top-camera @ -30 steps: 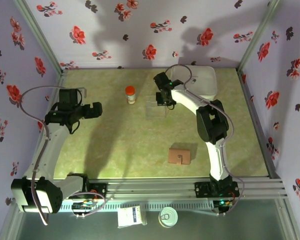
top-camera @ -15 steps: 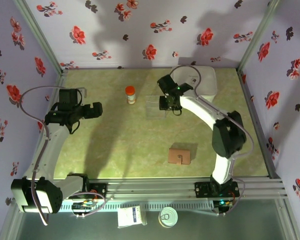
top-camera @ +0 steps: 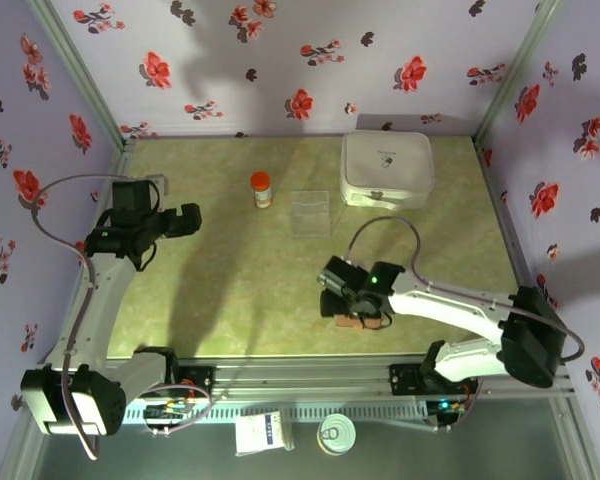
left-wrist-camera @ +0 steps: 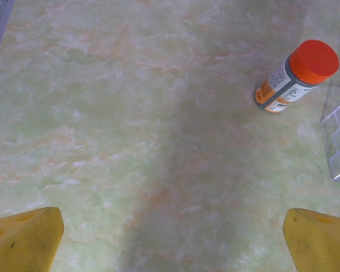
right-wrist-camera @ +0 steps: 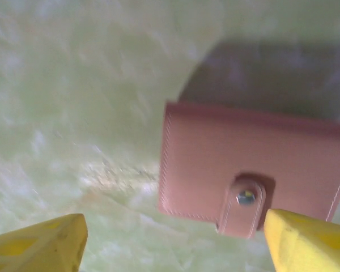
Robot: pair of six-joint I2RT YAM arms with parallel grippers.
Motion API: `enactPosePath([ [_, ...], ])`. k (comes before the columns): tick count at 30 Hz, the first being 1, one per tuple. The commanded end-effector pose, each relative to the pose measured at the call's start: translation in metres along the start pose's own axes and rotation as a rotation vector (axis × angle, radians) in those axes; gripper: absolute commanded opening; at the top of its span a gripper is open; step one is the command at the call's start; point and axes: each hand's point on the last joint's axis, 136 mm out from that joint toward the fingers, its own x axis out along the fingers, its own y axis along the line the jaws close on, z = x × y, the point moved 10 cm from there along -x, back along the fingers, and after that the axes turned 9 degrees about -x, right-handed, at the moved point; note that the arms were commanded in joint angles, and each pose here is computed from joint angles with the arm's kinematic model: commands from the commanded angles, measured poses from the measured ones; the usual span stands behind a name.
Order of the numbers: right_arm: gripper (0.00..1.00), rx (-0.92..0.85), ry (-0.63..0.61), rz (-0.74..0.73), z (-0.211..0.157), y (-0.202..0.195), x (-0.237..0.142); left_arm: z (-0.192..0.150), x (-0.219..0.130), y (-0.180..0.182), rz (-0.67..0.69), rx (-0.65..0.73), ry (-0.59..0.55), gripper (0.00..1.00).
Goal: Take the credit cards out of the card holder
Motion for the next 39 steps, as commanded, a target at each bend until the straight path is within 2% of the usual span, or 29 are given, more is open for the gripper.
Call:
enactPosePath([
  [1, 0.85, 0.154, 0.008, 0.048, -0.02, 0.0, 0.009, 0.001, 0.001, 0.005, 0.022, -0.017, -0.021, 1.0],
  [6, 0.93, 0.184, 0.04, 0.075, -0.04, -0.004, 0.024, 0.001, 0.002, 0.005, 0.027, -0.016, -0.016, 1.0],
  [11, 0.99, 0.195, 0.021, 0.06, -0.034, -0.009, 0.028, 0.001, 0.002, 0.006, 0.027, -0.019, -0.016, 1.0],
  [24, 0.99, 0.316, -0.03, 0.083, 0.012, -0.033, 0.033, 0.002, 0.0, 0.008, 0.031, -0.026, -0.023, 1.0],
  [33, 0.99, 0.253, -0.033, 0.089, 0.061, -0.025, 0.04, 0.002, -0.001, 0.008, 0.025, -0.027, -0.03, 1.0],
  [39, 0.99, 0.215, 0.003, -0.031, 0.063, -0.027, 0.033, 0.001, -0.001, 0.007, 0.017, -0.031, -0.024, 1.0],
])
